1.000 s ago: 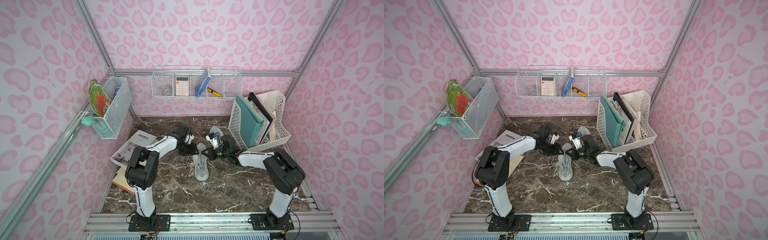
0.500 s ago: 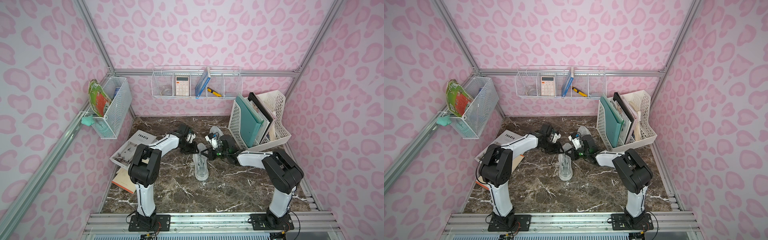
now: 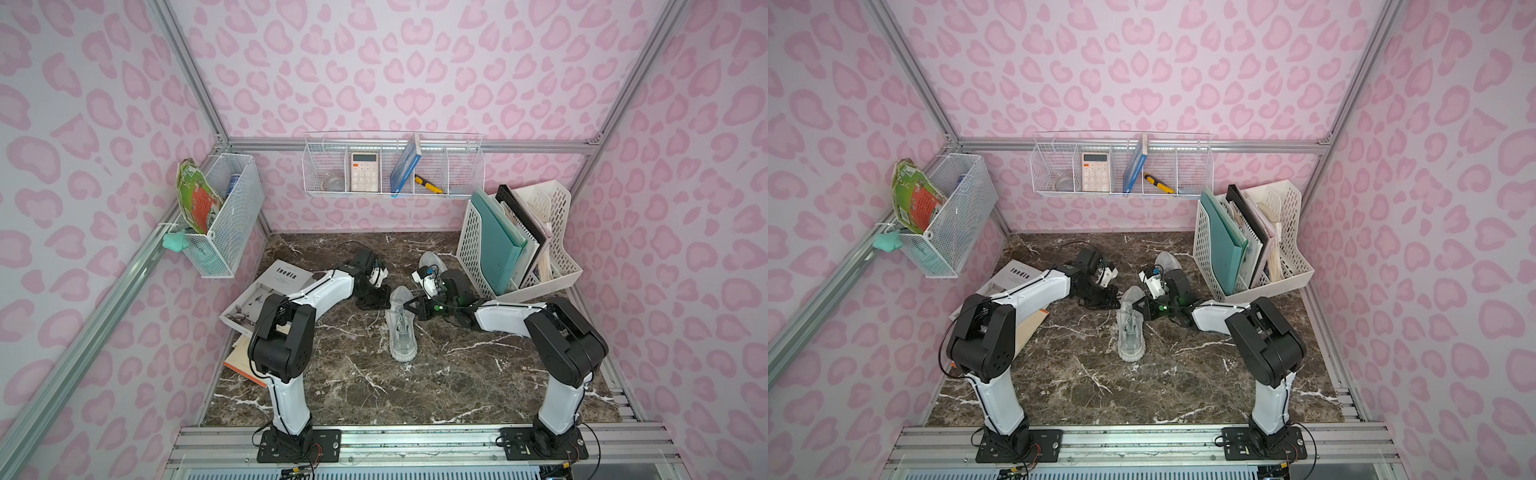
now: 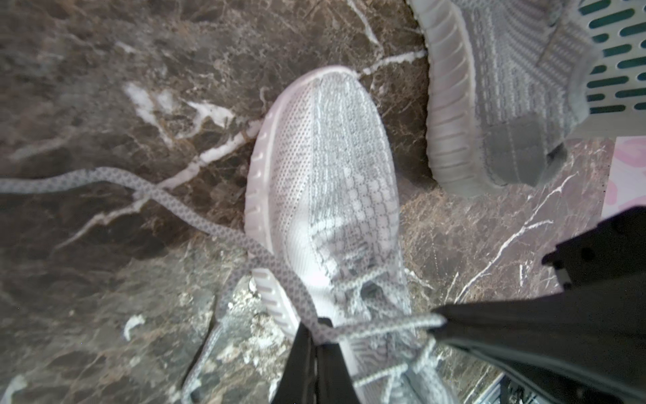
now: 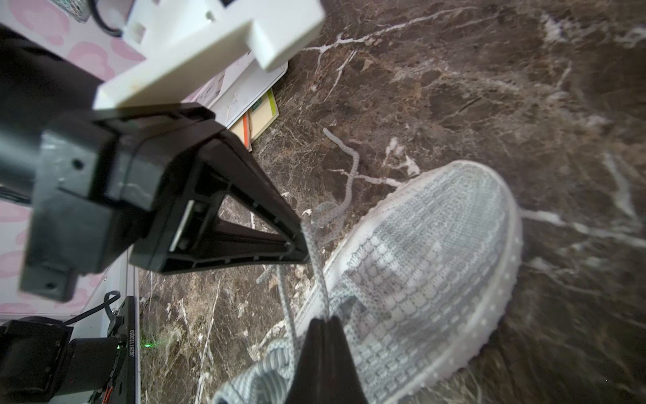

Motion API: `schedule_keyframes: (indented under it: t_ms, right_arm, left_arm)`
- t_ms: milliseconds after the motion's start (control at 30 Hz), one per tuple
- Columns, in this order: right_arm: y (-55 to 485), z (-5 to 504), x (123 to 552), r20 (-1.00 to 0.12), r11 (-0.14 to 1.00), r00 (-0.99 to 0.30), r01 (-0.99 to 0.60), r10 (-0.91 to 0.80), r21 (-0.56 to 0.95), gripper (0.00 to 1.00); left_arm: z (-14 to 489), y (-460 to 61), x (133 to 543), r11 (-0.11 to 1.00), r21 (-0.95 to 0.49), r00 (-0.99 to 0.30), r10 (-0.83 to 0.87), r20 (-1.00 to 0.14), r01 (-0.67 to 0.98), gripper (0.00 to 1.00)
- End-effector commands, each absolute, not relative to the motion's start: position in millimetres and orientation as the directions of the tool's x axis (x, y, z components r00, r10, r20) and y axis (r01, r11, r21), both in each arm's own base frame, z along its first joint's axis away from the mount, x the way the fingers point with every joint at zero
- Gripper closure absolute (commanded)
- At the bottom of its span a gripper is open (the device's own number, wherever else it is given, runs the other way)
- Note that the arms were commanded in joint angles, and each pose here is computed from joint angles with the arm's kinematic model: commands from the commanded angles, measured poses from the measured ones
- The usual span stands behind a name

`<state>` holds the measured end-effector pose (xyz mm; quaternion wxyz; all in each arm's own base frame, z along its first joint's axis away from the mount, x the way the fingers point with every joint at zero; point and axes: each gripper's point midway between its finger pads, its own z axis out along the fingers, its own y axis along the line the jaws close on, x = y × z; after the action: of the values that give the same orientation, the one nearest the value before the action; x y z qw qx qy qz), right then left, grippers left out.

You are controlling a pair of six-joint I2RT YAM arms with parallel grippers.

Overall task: Tie the shoes
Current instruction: Cross the shoelace with the shoelace.

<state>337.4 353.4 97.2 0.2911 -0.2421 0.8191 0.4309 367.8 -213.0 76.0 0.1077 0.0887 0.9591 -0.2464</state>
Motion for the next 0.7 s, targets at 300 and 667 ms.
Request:
schedule_keyframes:
  t_ms: [300,667]
  right_arm:
    - [350,112,354,-0.731,0.516,-0.672,-0.670,-0.117,0.534,1.00]
    - [340,119,345,-0.789,0.515,-0.573,-0.756,-0.221,0.404,0.78]
  left_arm:
    - [99,-227,309,0.796,-0.529,-0.956,0.240,-0.170,0.294,1.00]
    - [119,-241,303,0.720,-0.595,-0.934,0.286,-0.214,0.357,1.00]
